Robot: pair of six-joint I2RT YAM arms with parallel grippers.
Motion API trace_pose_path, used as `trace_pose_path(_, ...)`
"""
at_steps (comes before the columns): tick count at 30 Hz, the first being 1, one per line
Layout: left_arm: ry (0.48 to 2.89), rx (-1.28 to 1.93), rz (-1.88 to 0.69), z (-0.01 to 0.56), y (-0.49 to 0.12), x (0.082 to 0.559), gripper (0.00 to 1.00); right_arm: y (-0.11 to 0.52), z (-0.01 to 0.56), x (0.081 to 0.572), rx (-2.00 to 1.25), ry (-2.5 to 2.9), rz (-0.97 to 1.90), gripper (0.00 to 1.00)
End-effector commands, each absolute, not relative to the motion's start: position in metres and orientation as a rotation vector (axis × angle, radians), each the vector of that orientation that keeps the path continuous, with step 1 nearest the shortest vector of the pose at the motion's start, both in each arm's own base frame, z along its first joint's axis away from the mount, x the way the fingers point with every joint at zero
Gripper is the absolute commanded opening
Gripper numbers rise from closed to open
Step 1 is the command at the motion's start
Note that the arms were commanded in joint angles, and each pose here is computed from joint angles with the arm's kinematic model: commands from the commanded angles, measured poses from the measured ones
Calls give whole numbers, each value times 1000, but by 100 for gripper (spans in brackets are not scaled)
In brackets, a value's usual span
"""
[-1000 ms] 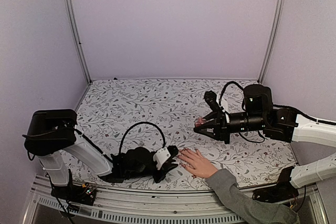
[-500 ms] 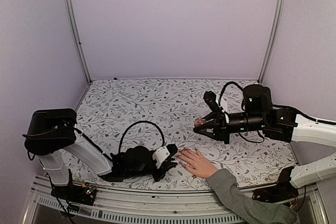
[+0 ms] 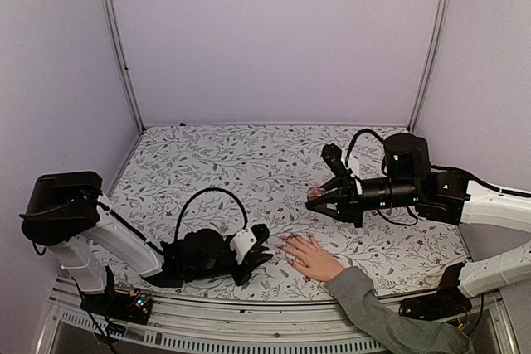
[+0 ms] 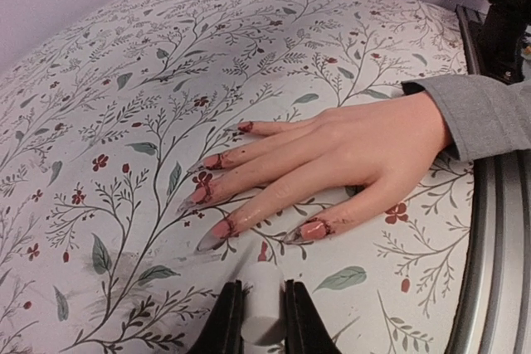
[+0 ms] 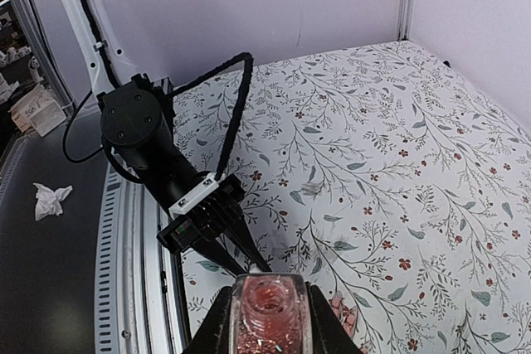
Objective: Paint the nails
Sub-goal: Paint the nail polish on the nail.
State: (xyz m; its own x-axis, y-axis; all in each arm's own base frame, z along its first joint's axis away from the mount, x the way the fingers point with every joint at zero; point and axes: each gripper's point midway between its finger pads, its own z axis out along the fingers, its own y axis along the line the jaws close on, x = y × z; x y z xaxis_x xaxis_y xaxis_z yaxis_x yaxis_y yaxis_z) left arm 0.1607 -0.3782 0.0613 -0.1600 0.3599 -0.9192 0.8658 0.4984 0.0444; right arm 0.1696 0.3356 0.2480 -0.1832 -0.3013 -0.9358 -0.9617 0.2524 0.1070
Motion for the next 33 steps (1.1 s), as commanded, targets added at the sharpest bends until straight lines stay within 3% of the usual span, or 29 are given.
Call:
trace_pose_path(1, 1685, 1050, -701, 75, -384, 153, 0, 336, 259, 171, -1174, 1622, 972, 0)
trace_pose_path(33, 1738, 1126, -758, 48, -409, 145, 0, 335, 260, 171, -1170, 1623, 965, 0)
